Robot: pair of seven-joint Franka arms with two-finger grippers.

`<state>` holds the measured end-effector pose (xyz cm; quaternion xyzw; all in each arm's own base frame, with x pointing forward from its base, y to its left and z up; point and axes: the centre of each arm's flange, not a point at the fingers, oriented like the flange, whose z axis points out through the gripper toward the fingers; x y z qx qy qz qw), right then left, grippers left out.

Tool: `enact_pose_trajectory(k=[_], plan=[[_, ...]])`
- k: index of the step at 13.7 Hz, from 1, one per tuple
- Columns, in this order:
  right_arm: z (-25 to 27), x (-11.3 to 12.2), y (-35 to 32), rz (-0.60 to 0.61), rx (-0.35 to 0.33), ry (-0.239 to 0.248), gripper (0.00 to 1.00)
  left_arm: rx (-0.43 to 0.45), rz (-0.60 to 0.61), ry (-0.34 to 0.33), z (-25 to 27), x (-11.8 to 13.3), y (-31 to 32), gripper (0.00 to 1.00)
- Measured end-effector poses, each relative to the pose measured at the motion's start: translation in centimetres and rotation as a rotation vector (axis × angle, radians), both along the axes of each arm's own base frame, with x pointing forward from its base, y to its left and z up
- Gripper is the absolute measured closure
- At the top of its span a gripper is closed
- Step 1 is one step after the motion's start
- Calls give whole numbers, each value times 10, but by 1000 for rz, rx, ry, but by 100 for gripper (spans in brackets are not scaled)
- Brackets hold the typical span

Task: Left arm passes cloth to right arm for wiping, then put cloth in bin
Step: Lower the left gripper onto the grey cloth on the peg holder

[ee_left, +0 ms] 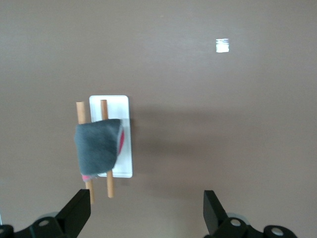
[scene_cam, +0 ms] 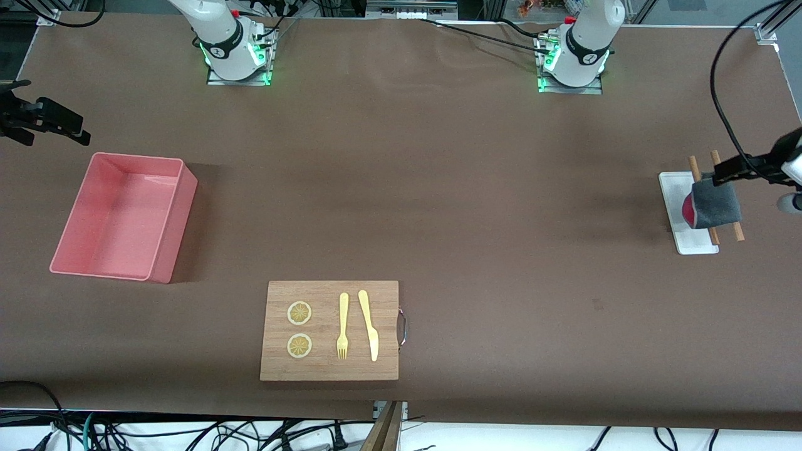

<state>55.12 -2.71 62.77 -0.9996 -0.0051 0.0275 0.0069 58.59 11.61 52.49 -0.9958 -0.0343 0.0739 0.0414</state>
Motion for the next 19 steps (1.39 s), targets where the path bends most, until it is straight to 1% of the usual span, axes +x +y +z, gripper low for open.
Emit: enact_pose_trajectory(k=[1, 2, 4, 5, 6, 8, 10, 11, 15, 17, 19], plan=[[0, 0, 0, 0, 0, 0, 0, -8, 4, 17, -20, 3, 27, 0], [0, 0, 0, 0, 0, 0, 0, -34, 3, 41, -43, 4, 54, 0], [0, 0, 0, -1, 0, 0, 0, -145, 21, 78, -94, -1, 108, 0], [0, 0, 0, -1, 0, 0, 0, -183, 21, 79, -118, -5, 133, 0], [0, 0, 0, -1, 0, 0, 0, -200, 20, 79, -136, -6, 150, 0], [0, 0, 0, -1, 0, 0, 0, -215, 24, 95, -161, -7, 163, 0], [0, 0, 0, -1, 0, 0, 0, -228, 19, 112, -175, -9, 168, 0], [0, 0, 0, -1, 0, 0, 0, -235, 13, 118, -180, -12, 174, 3], [0, 0, 0, -1, 0, 1, 0, -250, -34, 95, -205, -18, 202, 4], [-1, 0, 0, -1, 0, 1, 0, -264, -37, 100, -223, -23, 214, 4], [-1, 0, 0, -1, 0, 1, 0, -268, -41, 103, -229, -23, 216, 14]])
